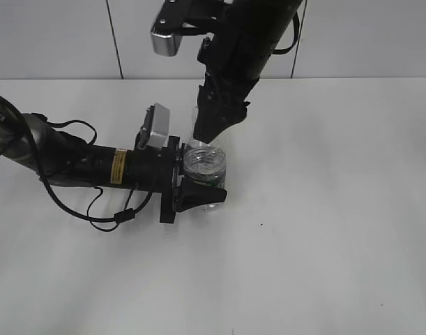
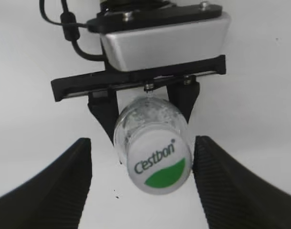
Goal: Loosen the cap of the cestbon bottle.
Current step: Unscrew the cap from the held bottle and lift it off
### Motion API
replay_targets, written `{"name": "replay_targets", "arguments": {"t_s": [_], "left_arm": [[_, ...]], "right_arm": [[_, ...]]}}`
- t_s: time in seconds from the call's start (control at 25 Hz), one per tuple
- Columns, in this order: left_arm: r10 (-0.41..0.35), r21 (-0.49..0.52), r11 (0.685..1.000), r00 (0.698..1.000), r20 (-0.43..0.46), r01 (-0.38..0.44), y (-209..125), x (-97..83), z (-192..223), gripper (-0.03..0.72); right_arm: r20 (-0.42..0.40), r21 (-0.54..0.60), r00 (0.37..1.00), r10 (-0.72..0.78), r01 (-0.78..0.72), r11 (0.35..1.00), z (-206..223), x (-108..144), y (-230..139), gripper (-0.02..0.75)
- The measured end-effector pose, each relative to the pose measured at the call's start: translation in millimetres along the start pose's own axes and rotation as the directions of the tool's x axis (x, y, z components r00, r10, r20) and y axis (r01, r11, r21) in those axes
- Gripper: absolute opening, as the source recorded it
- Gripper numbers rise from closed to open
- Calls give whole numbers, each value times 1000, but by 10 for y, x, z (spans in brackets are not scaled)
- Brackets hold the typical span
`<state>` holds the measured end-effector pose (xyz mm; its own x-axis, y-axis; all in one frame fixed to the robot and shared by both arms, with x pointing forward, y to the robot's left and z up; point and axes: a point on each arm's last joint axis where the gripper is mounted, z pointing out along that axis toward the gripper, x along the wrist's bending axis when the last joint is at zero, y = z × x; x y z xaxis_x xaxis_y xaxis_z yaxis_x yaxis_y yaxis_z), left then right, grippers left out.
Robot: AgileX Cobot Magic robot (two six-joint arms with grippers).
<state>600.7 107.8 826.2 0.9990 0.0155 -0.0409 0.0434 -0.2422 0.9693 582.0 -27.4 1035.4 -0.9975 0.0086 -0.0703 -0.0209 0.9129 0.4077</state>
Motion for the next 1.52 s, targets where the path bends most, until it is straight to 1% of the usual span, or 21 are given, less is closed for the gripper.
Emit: {"name": "replay_targets", "arguments": {"t_s": [0.12,0.28,0.36,0.44,0.56,0.64,0.76,0.88,1.08,1.16,1.32,1.52], "left_arm": [[-5,0,1000,1000,-1,5,0,1,0,406],[-6,0,1000,1000,-1,6,0,1,0,406],[-7,0,1000,1000,-1,7,0,1,0,406],[-8,0,1000,1000,-1,8,0,1,0,406],[-12,-1,1000,1000,-3,12,1,3,0,405],[-14,-2,1000,1000,-4,14,1,4,0,405],[-14,1,1000,1000,-6,14,-1,5,0,405],[-14,2,1000,1000,-6,14,-2,6,0,405],[-14,3,1000,1000,-7,14,-3,6,0,405],[-14,3,1000,1000,-7,14,-3,6,0,405],[-14,3,1000,1000,-7,14,-3,6,0,405],[-14,3,1000,1000,-7,14,-3,6,0,405]], "right_arm": [[32,-21,996,78,-77,997,-1,-30,17,505],[53,-42,982,183,-181,983,-2,-54,28,505],[61,-40,969,238,-236,971,-2,-62,22,505],[74,-30,944,321,-319,947,-2,-72,4,505],[98,-20,887,451,-451,892,-4,-87,-25,505],[97,-19,842,530,-531,847,-3,-84,-33,505],[88,-17,753,652,-653,757,-3,-70,-41,505],[67,-25,666,743,-743,669,-7,-59,-27,505],[48,-57,565,824,-822,567,-96,-78,38,505],[44,-67,537,842,-840,539,-116,-86,53,505],[40,-51,504,863,-861,506,-108,-74,45,503],[21,-16,482,876,-876,483,-11,-72,32,503]]}}
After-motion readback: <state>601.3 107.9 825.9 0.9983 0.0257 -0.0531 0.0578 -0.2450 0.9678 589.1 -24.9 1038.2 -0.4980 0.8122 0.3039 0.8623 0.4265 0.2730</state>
